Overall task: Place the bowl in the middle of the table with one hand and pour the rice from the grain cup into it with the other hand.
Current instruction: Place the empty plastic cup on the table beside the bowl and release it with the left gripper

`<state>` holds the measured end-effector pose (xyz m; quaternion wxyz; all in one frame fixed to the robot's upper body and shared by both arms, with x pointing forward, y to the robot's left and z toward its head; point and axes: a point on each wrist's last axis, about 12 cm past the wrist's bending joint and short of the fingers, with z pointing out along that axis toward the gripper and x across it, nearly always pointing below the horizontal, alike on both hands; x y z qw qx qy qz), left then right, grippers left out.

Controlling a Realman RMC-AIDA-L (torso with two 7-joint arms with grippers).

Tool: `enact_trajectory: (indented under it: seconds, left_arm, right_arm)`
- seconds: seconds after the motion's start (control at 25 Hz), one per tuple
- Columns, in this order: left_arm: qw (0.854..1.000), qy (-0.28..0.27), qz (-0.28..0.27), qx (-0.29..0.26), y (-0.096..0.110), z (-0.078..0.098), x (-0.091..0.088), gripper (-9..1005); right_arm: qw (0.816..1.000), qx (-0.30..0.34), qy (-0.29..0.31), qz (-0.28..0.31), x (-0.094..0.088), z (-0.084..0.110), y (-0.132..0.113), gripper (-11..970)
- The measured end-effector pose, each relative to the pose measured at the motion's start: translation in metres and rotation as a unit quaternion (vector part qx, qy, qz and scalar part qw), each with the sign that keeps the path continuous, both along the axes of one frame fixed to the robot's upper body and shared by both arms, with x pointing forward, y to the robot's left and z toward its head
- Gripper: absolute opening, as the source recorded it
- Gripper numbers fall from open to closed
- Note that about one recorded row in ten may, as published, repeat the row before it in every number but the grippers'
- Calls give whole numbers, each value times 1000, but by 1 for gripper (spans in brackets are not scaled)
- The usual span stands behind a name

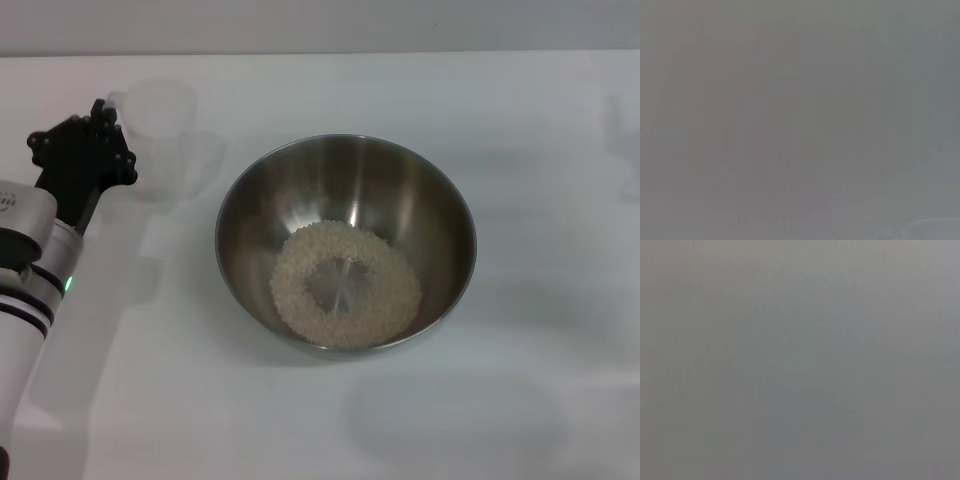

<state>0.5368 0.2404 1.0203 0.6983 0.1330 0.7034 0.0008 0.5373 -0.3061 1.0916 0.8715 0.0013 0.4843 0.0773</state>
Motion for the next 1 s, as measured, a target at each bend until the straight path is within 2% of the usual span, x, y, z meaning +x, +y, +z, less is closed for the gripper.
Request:
enact_trajectory:
  seconds: [0.16,0.36,0.92,1.0]
  left_arm:
    - [999,29,2,-20,2,-6,0,22]
    - [999,47,0,-19,0,-9,2,22]
    - [998,67,-2,-14,1,-14,2,22]
    - [998,67,-3,-14,0,-14,1,72]
  right_arm:
    - [1000,-1,-1,3,1,1,1,528]
    - [1000,-1,-3,3,1,1,1,529]
    - [1000,1,-4,6,3,2,2,531]
    - [1000,1,-4,6,3,2,2,531]
